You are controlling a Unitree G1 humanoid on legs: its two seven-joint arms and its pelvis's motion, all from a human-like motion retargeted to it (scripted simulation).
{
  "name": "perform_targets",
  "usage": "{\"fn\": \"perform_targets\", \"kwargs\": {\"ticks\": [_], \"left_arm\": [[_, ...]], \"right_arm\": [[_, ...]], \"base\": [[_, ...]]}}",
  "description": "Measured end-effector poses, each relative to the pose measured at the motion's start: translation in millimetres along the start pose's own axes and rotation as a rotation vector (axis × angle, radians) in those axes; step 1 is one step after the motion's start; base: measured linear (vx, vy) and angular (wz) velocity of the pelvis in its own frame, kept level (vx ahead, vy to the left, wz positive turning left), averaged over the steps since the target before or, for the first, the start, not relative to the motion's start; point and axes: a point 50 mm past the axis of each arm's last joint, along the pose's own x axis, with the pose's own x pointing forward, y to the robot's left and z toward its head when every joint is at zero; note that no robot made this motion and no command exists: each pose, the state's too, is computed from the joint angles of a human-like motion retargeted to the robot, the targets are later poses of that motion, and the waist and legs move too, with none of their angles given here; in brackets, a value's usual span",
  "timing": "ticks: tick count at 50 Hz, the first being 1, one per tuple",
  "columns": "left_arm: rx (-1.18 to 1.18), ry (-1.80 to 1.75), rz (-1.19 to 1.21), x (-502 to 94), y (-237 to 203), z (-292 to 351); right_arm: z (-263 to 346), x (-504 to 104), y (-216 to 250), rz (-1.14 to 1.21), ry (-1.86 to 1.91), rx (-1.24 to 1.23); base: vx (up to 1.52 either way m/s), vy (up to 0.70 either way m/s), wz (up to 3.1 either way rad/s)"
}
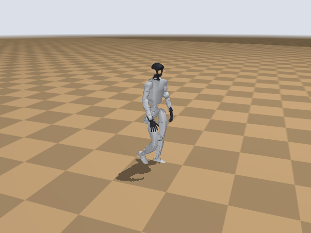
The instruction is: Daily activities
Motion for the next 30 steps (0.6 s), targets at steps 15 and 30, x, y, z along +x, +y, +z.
{"fn": "perform_targets", "kwargs": {"ticks": [15,30], "left_arm": [[0.081,-0.117,0.047,3.9,21.2,49.3],[0.113,-0.072,-0.022,4.7,6.8,34.4]], "right_arm": [[3.5,4.3,22.8,0.070,0.016,0.023],[2.6,5.1,35.0,0.117,0.026,-0.025]], "base": [[0.23,0.00,0.13],[0.21,-0.08,0.13]]}}
